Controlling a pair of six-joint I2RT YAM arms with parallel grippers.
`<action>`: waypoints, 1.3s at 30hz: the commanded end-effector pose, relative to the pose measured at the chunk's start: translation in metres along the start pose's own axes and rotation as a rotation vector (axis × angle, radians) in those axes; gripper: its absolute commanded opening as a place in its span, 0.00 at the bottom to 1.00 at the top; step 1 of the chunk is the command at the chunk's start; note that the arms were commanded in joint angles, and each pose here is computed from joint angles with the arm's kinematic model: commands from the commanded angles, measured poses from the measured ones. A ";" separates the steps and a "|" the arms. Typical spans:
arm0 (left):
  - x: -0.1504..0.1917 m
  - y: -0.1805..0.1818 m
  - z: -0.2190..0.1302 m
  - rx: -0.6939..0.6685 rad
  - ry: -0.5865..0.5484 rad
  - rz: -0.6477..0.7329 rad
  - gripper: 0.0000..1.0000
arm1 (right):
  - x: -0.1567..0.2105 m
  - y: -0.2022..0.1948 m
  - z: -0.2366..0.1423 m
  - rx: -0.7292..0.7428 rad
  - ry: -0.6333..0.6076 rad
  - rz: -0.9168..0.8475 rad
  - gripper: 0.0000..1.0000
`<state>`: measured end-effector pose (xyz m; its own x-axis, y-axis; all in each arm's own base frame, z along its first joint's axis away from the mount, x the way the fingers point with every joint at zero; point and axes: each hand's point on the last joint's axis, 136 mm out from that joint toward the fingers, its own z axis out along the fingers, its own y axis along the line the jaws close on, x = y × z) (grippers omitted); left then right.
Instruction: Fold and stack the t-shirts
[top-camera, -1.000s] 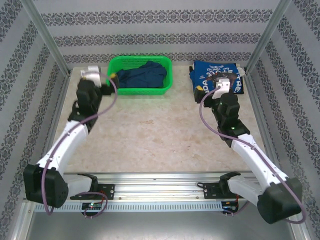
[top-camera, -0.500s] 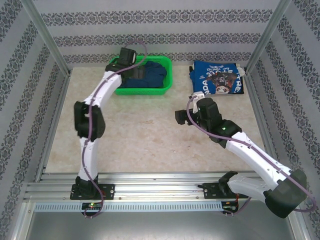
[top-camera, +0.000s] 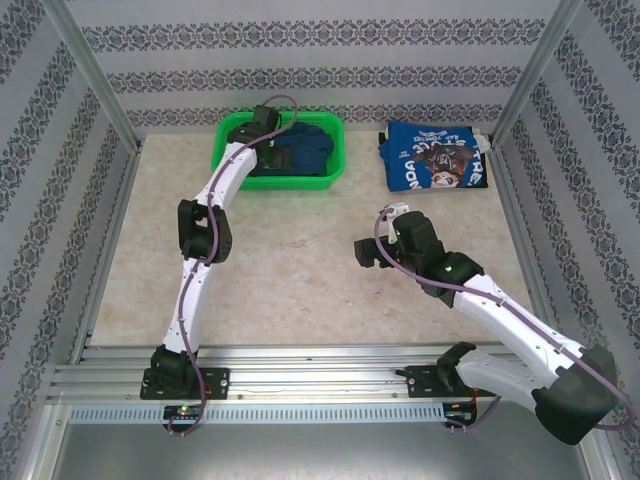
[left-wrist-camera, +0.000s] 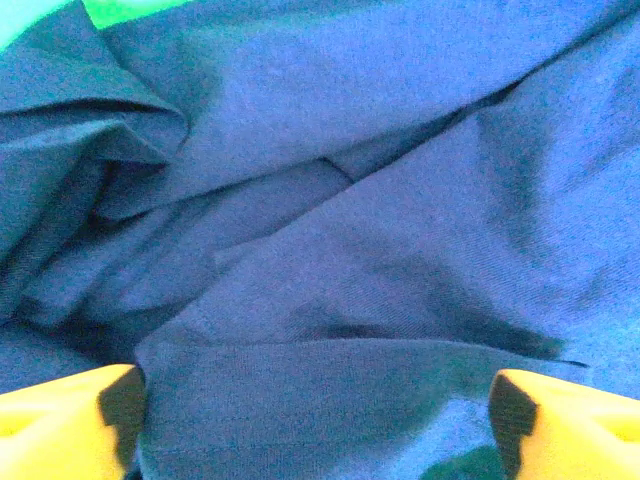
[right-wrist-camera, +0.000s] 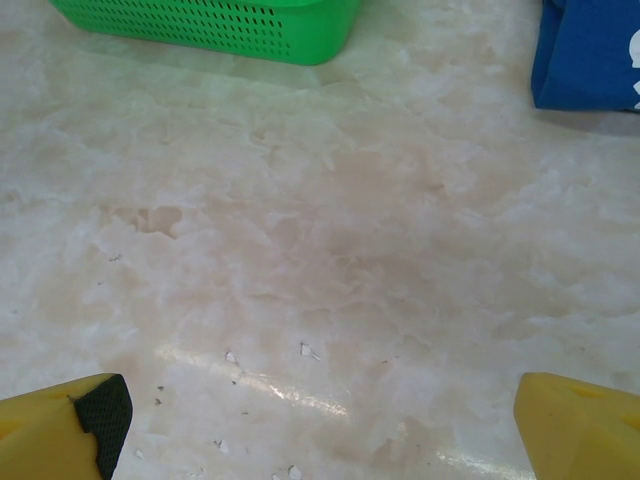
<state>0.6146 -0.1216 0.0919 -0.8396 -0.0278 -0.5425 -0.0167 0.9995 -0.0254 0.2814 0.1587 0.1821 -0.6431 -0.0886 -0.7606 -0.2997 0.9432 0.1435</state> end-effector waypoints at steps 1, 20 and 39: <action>0.013 -0.005 0.017 0.109 0.064 -0.052 0.77 | 0.004 0.003 -0.006 -0.018 -0.003 0.021 0.98; -0.100 -0.032 -0.279 0.597 -0.375 -0.092 0.00 | -0.005 0.012 -0.054 -0.061 -0.113 0.065 0.98; -0.025 -0.076 -0.506 0.800 -0.578 0.035 0.00 | 0.012 0.020 -0.059 -0.084 -0.114 0.086 0.98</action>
<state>0.3496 -0.1555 0.5645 -0.3365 -0.2454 -0.9091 0.5281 0.7501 -0.3980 0.2262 0.1623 0.2197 -0.5833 0.0172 -0.8121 -0.3373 0.9044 0.2614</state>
